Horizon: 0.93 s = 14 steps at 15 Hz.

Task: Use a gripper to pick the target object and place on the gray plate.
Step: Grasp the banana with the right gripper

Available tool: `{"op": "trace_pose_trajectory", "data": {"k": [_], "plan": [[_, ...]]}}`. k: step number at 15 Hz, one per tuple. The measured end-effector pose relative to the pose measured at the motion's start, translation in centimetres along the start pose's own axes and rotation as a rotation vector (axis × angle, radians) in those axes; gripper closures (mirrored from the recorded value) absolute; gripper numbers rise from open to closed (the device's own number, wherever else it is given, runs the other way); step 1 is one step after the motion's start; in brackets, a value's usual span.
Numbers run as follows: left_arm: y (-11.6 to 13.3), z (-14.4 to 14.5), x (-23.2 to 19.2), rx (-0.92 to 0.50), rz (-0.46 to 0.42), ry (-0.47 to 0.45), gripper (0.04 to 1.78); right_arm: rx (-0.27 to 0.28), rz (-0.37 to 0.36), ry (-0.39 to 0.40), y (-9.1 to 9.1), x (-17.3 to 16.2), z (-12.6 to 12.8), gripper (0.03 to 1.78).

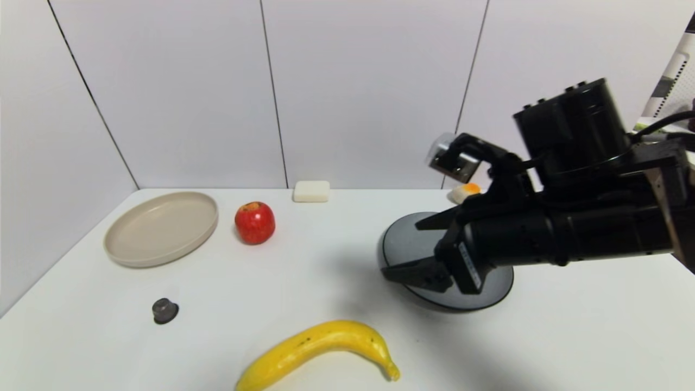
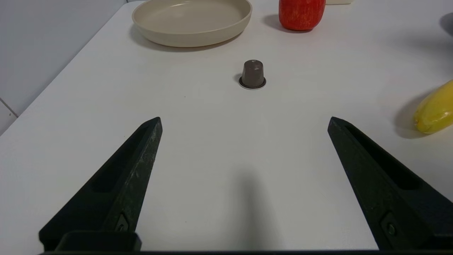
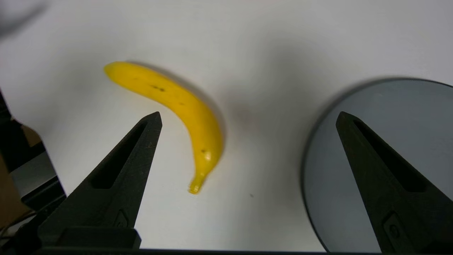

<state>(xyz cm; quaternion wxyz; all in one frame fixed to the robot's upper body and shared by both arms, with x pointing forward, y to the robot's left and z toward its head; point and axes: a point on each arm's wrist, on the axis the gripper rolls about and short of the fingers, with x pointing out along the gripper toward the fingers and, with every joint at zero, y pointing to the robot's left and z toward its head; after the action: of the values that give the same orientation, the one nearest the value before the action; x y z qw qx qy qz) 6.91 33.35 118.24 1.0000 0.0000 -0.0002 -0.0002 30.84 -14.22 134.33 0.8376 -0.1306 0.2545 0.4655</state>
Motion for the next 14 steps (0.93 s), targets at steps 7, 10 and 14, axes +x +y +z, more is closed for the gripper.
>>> {"op": "trace_pose_trajectory", "data": {"k": [7,10,14], "plan": [[0.0,0.0,0.0,0.000,0.000,0.000,0.13,-0.233,0.191,-0.091,3.1,6.6,-1.7,0.11],[0.0,0.0,0.0,0.000,0.000,0.000,0.13,-0.289,0.230,-0.157,3.0,8.7,-2.8,0.11],[0.0,0.0,0.0,0.000,0.000,0.000,0.13,-0.385,0.292,-0.162,2.7,10.5,-4.9,0.11]]}}
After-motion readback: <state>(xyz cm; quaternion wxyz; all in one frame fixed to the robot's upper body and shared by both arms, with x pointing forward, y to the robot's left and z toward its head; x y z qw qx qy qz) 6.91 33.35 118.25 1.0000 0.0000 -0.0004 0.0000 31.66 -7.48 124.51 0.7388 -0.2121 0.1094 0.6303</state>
